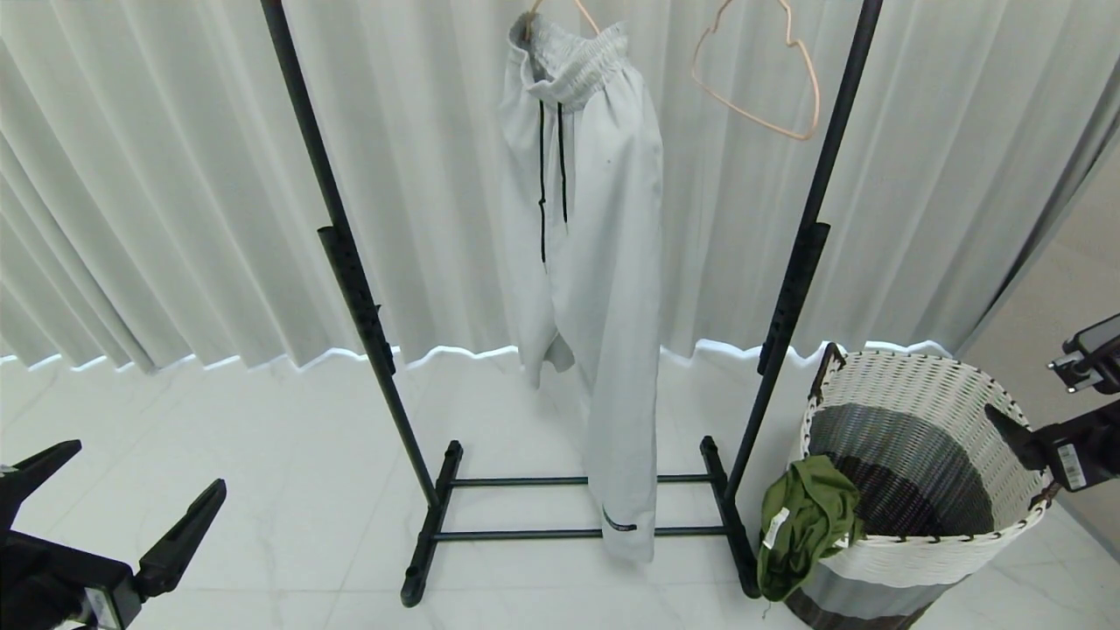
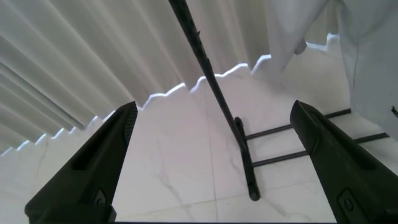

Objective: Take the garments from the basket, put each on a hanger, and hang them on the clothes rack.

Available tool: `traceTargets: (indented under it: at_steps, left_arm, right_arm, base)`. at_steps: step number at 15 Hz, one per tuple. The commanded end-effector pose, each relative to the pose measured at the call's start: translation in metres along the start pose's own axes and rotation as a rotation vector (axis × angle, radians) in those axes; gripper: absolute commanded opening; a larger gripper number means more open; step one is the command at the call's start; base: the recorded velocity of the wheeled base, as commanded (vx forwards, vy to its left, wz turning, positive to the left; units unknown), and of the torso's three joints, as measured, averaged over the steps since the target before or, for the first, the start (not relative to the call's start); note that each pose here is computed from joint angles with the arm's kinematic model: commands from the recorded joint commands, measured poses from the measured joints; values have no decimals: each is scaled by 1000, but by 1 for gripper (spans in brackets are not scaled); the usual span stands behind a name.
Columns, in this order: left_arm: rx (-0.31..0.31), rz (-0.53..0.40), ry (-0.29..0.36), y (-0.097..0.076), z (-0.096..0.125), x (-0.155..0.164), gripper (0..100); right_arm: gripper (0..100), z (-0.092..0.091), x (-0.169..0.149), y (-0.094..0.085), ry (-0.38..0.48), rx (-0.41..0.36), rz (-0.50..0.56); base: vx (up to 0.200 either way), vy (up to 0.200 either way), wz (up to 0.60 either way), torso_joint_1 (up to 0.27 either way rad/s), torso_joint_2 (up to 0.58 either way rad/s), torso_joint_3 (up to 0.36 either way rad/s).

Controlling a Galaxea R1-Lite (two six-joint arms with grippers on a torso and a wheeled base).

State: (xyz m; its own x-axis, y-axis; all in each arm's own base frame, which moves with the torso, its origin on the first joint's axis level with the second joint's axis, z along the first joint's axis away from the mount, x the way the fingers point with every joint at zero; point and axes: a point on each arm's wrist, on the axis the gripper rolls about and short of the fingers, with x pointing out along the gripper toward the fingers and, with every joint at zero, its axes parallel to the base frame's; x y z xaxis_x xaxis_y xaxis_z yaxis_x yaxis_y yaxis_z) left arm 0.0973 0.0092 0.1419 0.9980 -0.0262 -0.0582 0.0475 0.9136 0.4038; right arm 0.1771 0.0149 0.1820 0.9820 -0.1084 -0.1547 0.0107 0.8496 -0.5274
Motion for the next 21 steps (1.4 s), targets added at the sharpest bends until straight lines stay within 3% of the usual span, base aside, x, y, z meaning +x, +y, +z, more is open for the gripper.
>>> traceTargets:
  at_steps: [1,8,14,18,21]
  left_arm:
    - [1,3,-10,1,2,1,100]
    - [3,-18,-17,-1,3,1,100]
    - [5,-27,-18,-1,4,3,100]
    - [3,-57,-14,-4,4,6,100]
    - [12,-116,-56,-9,11,9,100]
  right_arm:
    - [100,-1,1,1,4,-3,8]
    - [100,-1,0,1,3,-3,7]
    - [100,-12,-3,7,39,-13,32]
    - [100,-25,0,16,102,-29,68]
    - [100,-47,12,32,222,-61,143]
  base:
    - [0,0,0,0,0,0]
    - [200,0,0,4,1,2]
    - [200,0,0,1,2,1]
    - [100,0,0,4,1,1]
    - [0,0,0,0,0,0]
